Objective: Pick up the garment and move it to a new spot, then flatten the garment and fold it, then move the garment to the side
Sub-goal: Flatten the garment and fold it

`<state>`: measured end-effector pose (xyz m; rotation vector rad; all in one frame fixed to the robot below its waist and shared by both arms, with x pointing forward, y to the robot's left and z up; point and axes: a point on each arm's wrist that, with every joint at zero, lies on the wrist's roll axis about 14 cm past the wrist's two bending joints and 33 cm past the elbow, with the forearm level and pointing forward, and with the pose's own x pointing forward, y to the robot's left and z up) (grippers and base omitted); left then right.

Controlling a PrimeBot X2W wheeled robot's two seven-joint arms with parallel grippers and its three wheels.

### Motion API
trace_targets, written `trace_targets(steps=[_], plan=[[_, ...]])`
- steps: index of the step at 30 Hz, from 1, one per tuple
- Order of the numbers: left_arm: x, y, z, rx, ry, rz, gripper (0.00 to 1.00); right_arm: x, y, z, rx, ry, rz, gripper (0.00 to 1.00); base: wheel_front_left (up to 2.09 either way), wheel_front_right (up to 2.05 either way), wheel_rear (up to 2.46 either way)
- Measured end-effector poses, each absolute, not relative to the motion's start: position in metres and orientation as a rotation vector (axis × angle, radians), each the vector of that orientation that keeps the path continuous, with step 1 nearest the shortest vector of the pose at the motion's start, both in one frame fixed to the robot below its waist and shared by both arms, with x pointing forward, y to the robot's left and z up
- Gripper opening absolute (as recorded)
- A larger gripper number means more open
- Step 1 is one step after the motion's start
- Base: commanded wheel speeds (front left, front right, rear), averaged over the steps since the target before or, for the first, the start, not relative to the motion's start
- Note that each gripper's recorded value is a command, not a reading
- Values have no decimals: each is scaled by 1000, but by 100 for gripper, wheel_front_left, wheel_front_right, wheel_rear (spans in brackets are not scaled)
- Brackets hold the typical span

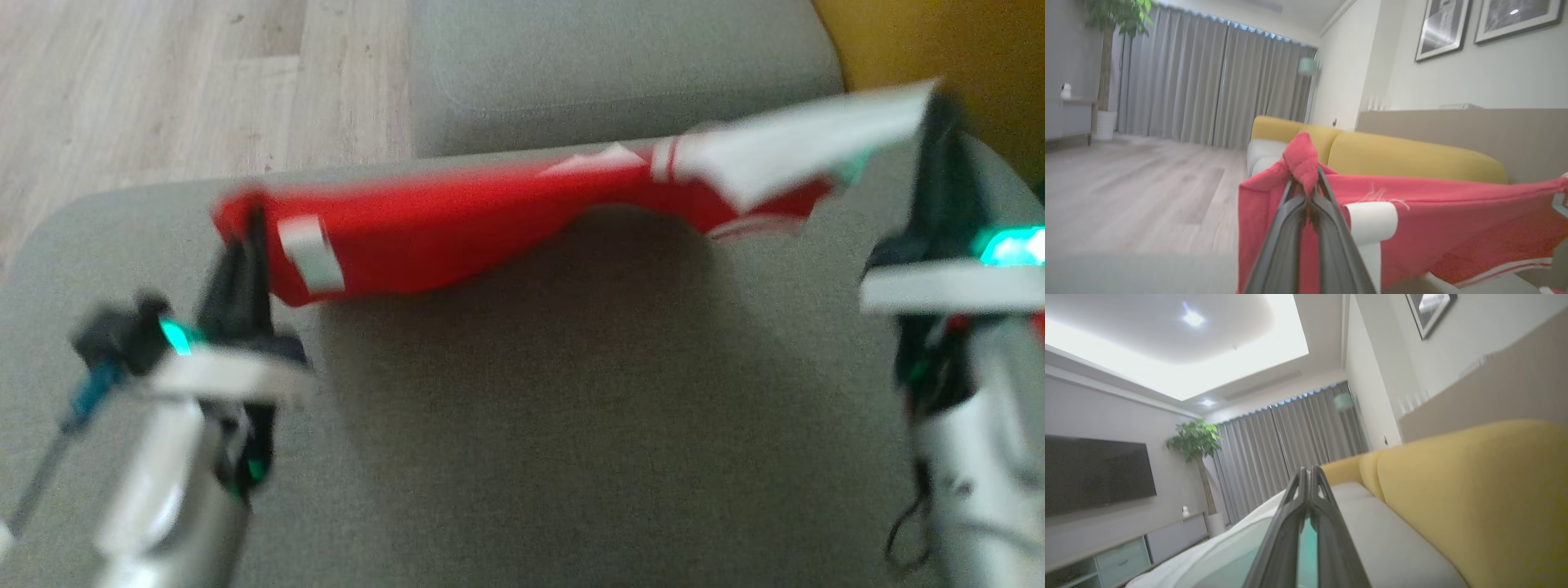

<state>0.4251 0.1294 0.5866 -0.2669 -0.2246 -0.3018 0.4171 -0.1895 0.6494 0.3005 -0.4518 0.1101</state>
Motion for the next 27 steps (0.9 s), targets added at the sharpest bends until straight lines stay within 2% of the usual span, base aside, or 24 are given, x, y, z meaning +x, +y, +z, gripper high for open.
trace_targets(steps=[5, 11, 15, 20, 25, 27], plan=[[442, 132, 688, -186, -418, -371, 0, 414, -184, 754, 238, -698, 213, 0, 0, 0, 0], [458, 139, 733, -80, -420, -381, 0, 423, -174, 829, 126, -818, 278, 0, 0, 0, 0], [478, 142, 721, -68, -340, -362, 0, 452, -171, 834, 106, -775, 273, 0, 0, 0, 0], [521, 150, 700, -92, -262, -296, 0, 513, -180, 812, 83, -657, 215, 0, 0, 0, 0], [571, 154, 718, -85, -345, -241, 0, 566, -189, 824, 47, -666, 154, 0, 0, 0, 0], [594, 154, 737, -111, -439, -212, 0, 585, -194, 840, 64, -712, 123, 0, 0, 0, 0]])
